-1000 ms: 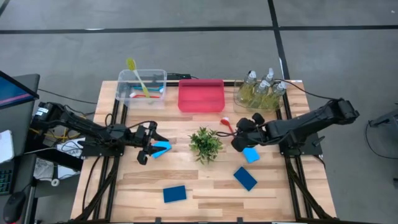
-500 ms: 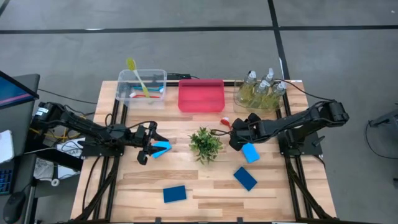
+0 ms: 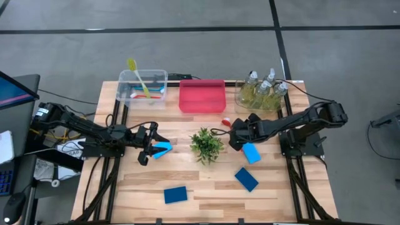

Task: Pick & Place Kitchen Sink Supplies
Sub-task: Put the red dish brush into the left transparent bin

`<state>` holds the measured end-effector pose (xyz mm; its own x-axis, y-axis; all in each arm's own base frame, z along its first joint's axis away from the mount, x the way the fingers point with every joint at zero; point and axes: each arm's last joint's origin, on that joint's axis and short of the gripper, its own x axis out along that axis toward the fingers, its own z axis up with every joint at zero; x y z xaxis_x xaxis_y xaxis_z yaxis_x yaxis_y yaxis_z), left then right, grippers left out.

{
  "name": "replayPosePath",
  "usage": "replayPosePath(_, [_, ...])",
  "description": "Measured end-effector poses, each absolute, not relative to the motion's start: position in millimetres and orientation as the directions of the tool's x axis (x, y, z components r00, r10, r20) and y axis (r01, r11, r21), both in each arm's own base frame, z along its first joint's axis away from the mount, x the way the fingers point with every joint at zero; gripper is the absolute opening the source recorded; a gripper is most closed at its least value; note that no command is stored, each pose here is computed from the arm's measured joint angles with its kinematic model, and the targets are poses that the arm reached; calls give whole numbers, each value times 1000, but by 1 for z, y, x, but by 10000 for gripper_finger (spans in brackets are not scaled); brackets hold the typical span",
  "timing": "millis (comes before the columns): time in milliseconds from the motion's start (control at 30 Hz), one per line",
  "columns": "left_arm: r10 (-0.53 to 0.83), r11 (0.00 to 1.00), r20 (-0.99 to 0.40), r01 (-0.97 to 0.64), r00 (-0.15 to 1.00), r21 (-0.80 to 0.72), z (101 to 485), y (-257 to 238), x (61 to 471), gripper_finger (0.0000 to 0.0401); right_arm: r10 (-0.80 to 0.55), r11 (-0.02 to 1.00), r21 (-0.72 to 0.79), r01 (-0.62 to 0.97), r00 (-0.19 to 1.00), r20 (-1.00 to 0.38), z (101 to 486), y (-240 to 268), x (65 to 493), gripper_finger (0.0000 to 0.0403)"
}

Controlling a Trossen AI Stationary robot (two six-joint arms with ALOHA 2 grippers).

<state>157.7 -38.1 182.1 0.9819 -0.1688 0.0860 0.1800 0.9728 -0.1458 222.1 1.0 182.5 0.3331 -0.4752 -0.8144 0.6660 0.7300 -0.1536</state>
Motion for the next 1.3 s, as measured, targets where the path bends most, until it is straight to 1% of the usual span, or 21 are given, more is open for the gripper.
replayPosePath(333, [-169, 973, 86, 180, 982, -146, 182, -38, 158, 173, -470, 759, -227, 611, 271, -840, 159, 1, 234, 187])
replayPosePath(433, [-169, 973, 86, 180, 982, -146, 182, -38, 158, 173, -441, 765, -210, 609, 257, -860, 156, -2, 235, 186])
replayPosePath(700, [-169, 973, 86, 180, 982, -146, 182, -38, 158, 173, -423, 756, -185, 628, 254, -870, 157, -9, 235, 176])
replayPosePath(1000, [-169, 973, 83, 180, 982, -146, 182, -38, 158, 173, -424, 742, -114, 661, 332, -843, 176, -9, 229, 176])
replayPosePath(1133, [-169, 973, 83, 180, 982, -146, 182, -38, 158, 173, -421, 734, -68, 676, 373, -827, 182, -6, 229, 184])
replayPosePath(1300, [-169, 973, 83, 180, 982, -146, 182, -38, 158, 173, -410, 747, -43, 663, 410, -815, 183, -2, 233, 200])
